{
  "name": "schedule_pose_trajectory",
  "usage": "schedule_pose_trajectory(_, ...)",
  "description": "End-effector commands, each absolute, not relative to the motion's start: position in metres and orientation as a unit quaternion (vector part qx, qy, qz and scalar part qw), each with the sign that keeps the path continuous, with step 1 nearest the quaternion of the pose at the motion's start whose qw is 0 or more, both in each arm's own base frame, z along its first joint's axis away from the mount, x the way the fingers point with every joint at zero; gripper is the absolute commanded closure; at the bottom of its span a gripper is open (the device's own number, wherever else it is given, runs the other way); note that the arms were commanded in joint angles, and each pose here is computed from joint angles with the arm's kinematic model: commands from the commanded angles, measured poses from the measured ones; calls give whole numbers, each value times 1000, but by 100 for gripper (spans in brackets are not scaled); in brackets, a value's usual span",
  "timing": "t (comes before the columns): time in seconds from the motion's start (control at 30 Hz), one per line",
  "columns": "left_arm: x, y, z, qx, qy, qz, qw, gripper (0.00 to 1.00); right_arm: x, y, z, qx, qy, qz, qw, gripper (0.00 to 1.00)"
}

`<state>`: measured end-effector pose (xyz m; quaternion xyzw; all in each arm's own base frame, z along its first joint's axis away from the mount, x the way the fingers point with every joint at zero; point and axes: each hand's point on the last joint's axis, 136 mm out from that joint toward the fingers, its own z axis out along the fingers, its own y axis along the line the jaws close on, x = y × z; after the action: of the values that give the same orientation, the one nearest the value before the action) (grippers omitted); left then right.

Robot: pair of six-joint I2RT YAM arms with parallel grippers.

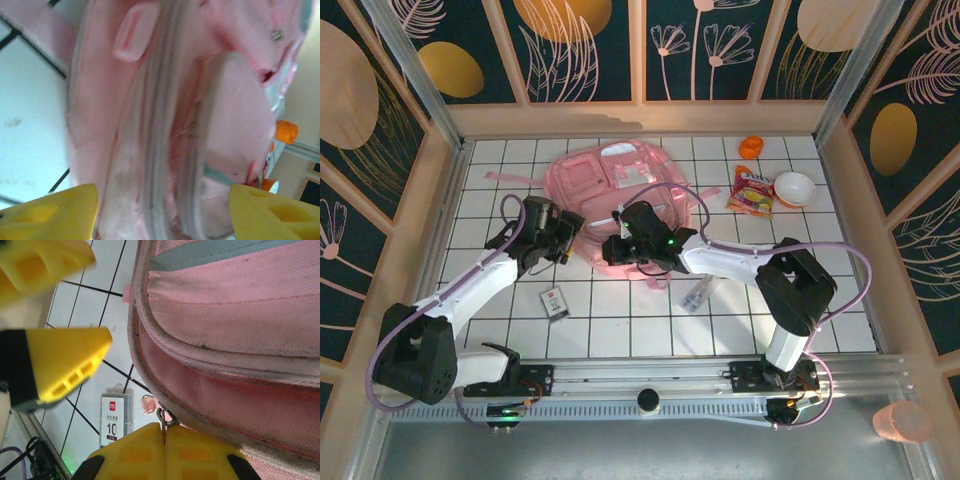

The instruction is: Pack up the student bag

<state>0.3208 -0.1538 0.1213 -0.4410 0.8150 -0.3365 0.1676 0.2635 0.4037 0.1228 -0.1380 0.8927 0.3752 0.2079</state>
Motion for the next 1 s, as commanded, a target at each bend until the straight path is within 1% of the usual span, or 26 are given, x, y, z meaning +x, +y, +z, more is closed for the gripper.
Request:
schedule_pose_trajectory(0.0, 315, -168, 124, -473, 793, -364, 124, 33, 273, 419, 144, -143, 877, 398, 230, 100)
schedule_pose_trajectory(0.27, 314, -190, 105, -466, 800, -365, 96, 40, 272, 421, 146, -147, 874, 399, 233, 100)
schedule_pose_trajectory(0.33, 313, -192, 99, -468, 800, -363, 92, 45, 270, 420, 146, -150, 873, 400, 234, 100)
schedule_pose_trajectory(0.4, 316, -190, 99, -469, 800, -360, 100, 56, 269, 419, 146, -152, 874, 399, 232, 100)
schedule_pose_trajectory(0.47, 320, -186, 102, -467, 804, -350, 116, 72, 266, 415, 142, -154, 878, 392, 229, 100)
schedule_pose_trajectory(0.53, 324, -179, 105, -461, 809, -337, 137, 93, 264, 407, 136, -155, 883, 380, 226, 100)
schedule_pose_trajectory(0.57, 324, -174, 105, -460, 812, -330, 144, 100, 263, 402, 135, -154, 886, 375, 224, 100)
schedule_pose_trajectory(0.8, 328, -129, 112, -452, 823, -283, 197, 100, 267, 334, 110, -132, 920, 300, 215, 100)
schedule_pose_trajectory(0.97, 331, -117, 117, -435, 833, -268, 214, 100, 277, 297, 98, -130, 933, 257, 214, 100)
